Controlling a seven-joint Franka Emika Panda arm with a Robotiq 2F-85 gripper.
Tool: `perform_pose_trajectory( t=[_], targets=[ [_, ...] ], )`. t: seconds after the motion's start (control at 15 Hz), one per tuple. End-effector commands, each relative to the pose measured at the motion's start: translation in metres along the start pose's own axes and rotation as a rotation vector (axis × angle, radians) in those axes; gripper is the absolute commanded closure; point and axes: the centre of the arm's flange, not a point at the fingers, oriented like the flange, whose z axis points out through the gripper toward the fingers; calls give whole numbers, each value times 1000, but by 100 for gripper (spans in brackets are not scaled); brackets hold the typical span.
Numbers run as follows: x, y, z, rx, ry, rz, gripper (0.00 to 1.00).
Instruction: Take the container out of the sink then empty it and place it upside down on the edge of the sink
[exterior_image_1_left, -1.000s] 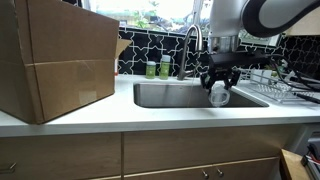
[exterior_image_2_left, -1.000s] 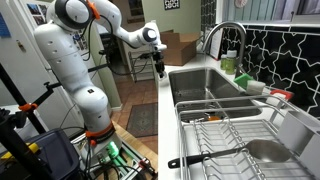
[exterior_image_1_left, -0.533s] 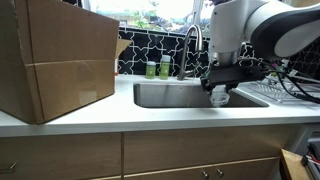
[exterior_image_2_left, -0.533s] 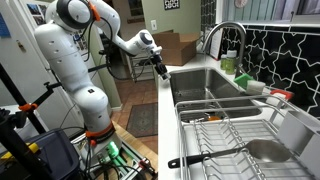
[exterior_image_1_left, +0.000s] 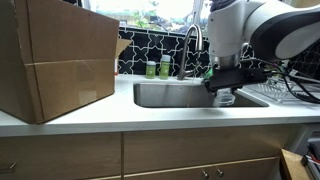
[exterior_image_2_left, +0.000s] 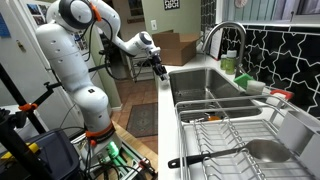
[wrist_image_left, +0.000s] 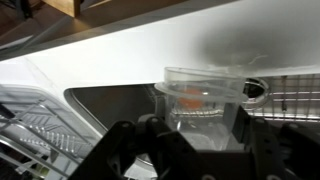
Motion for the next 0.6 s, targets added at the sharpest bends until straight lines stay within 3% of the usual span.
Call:
perform_pose_trajectory(
  t=[0.0, 0.2, 0.53],
  targets=[
    [-16, -8, 6, -164, 46, 107, 63],
    [-23, -9, 13, -224, 99, 202, 63],
    [-30, -23, 28, -215, 177, 293, 63]
  ],
)
